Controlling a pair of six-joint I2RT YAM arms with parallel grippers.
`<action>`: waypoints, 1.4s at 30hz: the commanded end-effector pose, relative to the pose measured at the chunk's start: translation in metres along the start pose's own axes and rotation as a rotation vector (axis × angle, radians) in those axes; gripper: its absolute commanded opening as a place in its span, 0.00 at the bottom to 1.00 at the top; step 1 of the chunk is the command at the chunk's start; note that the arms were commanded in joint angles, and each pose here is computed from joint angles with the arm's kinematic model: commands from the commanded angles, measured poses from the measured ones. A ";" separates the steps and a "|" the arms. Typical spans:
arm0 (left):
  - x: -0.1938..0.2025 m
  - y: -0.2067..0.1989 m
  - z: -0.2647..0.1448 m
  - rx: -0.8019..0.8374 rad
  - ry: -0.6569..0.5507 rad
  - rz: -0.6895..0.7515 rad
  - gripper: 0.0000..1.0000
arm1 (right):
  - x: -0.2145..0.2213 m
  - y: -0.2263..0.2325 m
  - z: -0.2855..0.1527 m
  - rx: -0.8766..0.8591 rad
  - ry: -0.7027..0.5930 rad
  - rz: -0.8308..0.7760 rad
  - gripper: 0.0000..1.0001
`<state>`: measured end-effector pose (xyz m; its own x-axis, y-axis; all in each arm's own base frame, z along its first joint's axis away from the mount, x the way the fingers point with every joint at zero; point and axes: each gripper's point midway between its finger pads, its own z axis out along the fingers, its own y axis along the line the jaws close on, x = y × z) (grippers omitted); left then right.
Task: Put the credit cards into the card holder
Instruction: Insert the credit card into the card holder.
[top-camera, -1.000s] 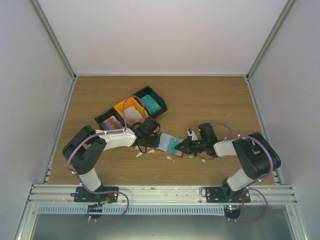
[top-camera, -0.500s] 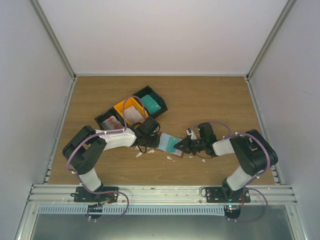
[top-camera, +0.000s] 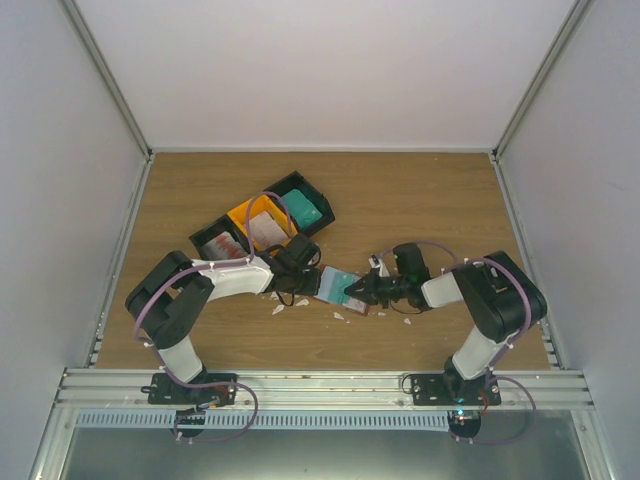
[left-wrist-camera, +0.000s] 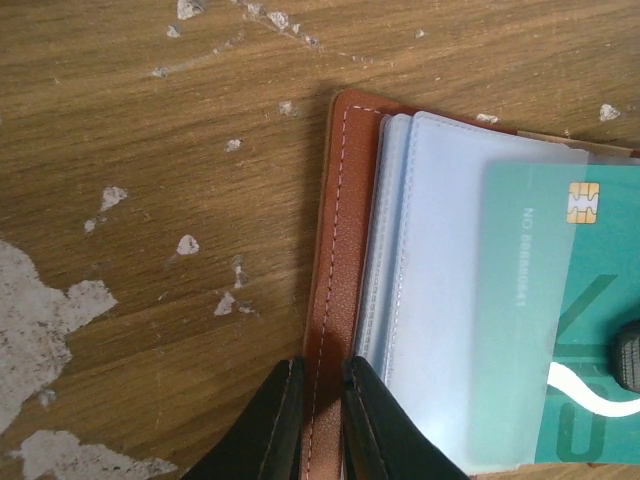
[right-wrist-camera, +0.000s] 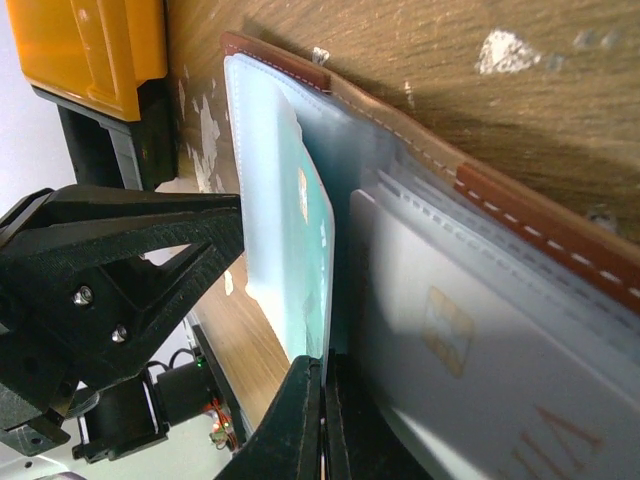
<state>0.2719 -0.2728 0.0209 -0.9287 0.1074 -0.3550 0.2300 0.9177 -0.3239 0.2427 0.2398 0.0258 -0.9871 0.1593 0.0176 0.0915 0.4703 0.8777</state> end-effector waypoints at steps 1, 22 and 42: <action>0.035 0.002 0.015 0.002 0.114 0.013 0.13 | -0.001 -0.012 0.002 0.029 0.002 0.037 0.01; 0.042 0.002 0.017 0.017 0.135 0.013 0.13 | -0.009 -0.013 0.016 0.042 -0.007 0.042 0.03; 0.040 -0.007 0.016 0.061 0.127 0.025 0.12 | -0.013 -0.009 0.009 0.266 -0.071 -0.119 0.44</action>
<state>0.2639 -0.2867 0.0211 -0.9304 0.1282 -0.3434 0.2619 0.8878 -0.3783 0.2573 0.2471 0.0322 -0.9817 0.1699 -0.0860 0.0271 0.5713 0.8203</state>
